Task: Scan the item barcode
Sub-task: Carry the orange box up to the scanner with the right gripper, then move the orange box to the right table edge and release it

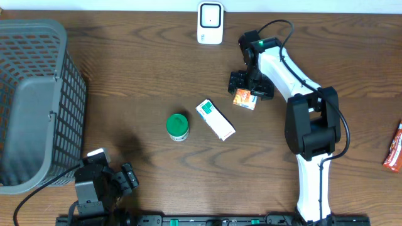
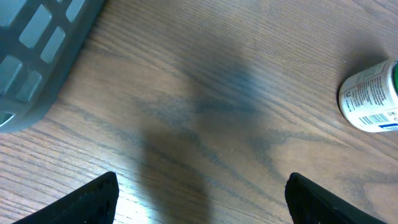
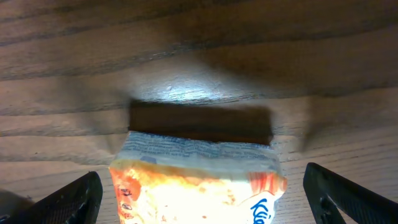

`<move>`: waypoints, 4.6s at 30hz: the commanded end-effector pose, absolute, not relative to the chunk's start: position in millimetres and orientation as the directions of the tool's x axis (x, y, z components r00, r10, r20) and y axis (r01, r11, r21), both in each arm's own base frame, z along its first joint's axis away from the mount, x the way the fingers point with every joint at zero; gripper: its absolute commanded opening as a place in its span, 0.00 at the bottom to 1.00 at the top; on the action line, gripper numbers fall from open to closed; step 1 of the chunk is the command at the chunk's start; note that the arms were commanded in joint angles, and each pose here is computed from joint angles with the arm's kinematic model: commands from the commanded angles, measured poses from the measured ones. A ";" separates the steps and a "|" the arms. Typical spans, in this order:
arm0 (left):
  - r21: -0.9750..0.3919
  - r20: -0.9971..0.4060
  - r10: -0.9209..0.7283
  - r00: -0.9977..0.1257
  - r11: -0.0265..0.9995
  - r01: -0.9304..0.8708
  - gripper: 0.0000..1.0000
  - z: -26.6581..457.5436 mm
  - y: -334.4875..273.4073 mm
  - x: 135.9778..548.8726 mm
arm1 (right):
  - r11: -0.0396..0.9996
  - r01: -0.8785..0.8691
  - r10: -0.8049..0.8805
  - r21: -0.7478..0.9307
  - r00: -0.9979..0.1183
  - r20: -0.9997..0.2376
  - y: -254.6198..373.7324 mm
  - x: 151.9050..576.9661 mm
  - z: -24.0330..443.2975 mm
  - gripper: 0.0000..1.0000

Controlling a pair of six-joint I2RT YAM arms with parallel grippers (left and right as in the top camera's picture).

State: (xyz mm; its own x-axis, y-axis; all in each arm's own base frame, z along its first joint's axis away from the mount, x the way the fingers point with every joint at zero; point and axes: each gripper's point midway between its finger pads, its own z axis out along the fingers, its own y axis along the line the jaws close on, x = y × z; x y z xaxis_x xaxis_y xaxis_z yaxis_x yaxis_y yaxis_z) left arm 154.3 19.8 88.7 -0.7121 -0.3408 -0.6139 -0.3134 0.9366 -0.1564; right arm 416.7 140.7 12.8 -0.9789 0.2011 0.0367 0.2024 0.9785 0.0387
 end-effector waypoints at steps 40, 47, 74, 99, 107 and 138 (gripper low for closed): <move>-0.161 -0.618 -0.336 -0.711 0.939 -0.304 0.86 91.1 18.5 154.5 | 0.965 0.111 -0.005 0.238 -0.898 0.441 191.8 339.4 83.3 0.52; -0.161 -0.618 -0.335 -0.711 0.939 -0.303 0.86 91.1 18.4 154.5 | 0.952 0.124 -0.016 0.278 -0.892 0.451 198.9 338.1 86.3 0.53; -0.161 -0.618 -0.335 -0.711 0.939 -0.303 0.86 91.1 18.4 154.5 | 0.948 -0.073 -0.021 0.310 -0.985 -0.171 219.6 478.3 94.1 0.50; -0.161 -0.618 -0.336 -0.711 0.939 -0.304 0.86 91.1 18.5 154.5 | 0.969 -0.055 0.166 0.242 -0.579 -0.798 221.0 633.8 179.5 0.49; -0.161 -0.618 -0.335 -0.711 0.939 -0.303 0.86 91.1 18.4 154.5 | 0.962 -0.087 0.195 0.260 -0.451 -0.871 239.0 665.5 166.7 0.53; -0.161 -0.618 -0.335 -0.711 0.939 -0.303 0.86 91.1 18.4 154.5 | 0.992 -0.119 -0.002 0.046 -0.379 -0.925 253.5 678.4 115.8 0.54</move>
